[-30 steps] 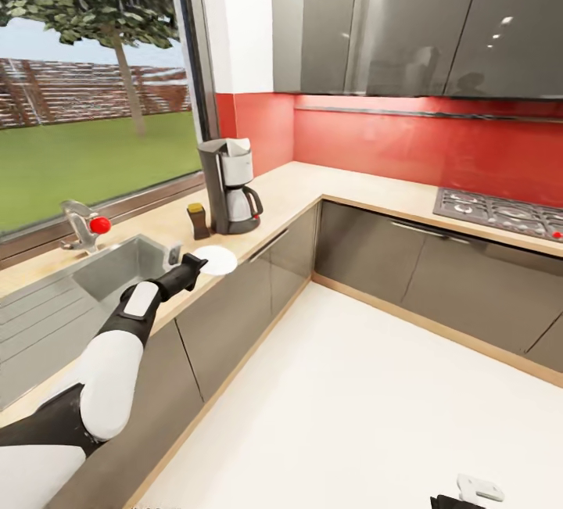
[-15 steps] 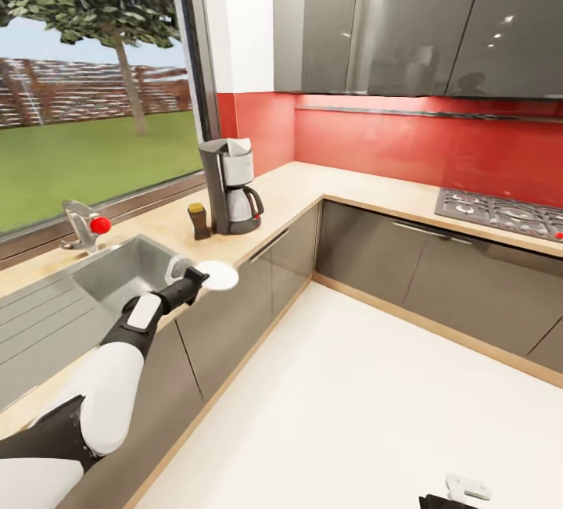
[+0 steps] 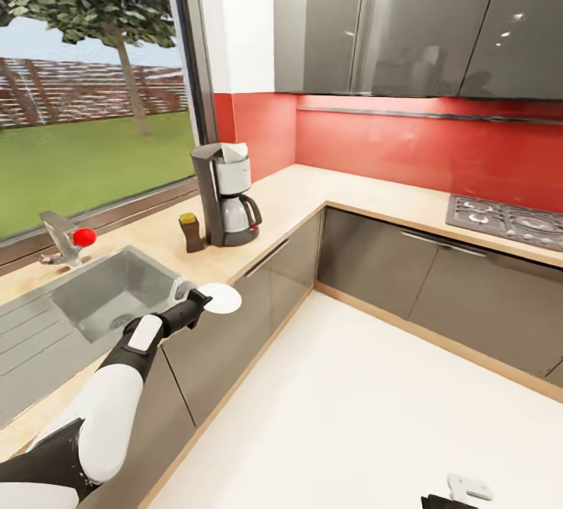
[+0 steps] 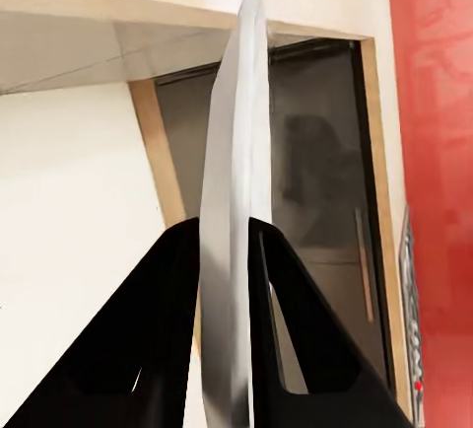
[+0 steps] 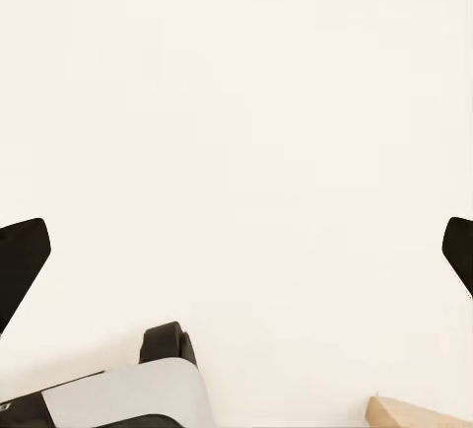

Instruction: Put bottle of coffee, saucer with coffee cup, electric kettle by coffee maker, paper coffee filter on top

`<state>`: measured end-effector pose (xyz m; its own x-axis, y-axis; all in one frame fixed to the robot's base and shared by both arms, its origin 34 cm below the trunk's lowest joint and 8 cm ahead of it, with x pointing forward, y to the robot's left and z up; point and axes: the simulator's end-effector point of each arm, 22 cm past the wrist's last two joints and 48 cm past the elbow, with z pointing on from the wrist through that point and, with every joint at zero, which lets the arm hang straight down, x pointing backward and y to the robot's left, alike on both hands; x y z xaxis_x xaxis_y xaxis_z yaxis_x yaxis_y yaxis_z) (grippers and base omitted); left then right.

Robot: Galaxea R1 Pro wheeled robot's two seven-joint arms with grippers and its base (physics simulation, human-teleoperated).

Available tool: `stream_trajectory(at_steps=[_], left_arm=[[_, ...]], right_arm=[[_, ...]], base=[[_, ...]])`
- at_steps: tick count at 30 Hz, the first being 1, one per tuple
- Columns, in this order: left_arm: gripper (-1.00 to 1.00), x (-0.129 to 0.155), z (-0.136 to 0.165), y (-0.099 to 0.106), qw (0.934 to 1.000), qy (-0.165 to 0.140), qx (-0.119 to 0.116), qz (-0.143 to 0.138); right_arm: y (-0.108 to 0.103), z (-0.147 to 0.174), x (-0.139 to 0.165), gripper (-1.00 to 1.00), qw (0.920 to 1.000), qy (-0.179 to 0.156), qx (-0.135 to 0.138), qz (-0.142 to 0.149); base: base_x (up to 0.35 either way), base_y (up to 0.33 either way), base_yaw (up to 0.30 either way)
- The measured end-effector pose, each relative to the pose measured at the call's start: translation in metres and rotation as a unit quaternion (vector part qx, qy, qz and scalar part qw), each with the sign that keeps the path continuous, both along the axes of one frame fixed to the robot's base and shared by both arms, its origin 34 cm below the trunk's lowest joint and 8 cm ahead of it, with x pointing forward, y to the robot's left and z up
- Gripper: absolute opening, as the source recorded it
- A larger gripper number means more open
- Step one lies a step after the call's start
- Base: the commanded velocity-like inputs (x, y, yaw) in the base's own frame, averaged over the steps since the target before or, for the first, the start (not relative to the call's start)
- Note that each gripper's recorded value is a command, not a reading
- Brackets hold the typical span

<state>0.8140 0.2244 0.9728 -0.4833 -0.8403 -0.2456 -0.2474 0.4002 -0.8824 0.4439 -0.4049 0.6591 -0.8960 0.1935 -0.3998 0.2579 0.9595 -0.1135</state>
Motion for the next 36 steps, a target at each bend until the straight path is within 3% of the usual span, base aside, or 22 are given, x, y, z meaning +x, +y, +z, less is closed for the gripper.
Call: stream_trajectory(at_steps=[7, 13, 21, 27, 36], left_arm=[[-1.0, -0.003, -0.004, 0.001, 1.0, 0.003, 0.0, 0.002], [-1.0, 0.009, 0.021, 0.017, 0.9994, -0.024, 0.021, 0.014], [-1.0, 0.014, 0.022, 0.016, 0.9985, -0.002, 0.054, 0.014], [-1.0, 0.022, 0.044, 0.029, 0.9973, -0.026, 0.063, 0.028], [-1.0, 0.019, 0.042, 0.031, 0.9969, -0.025, 0.069, 0.028]], right_arm=[[0.0, 0.0, 0.0, 1.0, 1.0, 0.0, 0.0, 0.0], [0.001, 0.0, 0.0, 1.0, 1.0, 0.0, 0.0, 0.0], [0.0, 0.0, 0.0, 1.0, 1.0, 0.001, 0.0, 0.001], [-0.001, 0.0, 0.0, 1.0, 1.0, 0.001, -0.001, 0.001], [-0.001, 0.0, 0.0, 1.0, 1.0, 0.001, -0.001, 0.001]], base=[[0.135, -0.089, 0.262], [0.01, -0.005, 0.269], [0.0, 0.0, 0.049], [0.0, 0.0, 0.014], [0.064, -0.04, 0.203]])
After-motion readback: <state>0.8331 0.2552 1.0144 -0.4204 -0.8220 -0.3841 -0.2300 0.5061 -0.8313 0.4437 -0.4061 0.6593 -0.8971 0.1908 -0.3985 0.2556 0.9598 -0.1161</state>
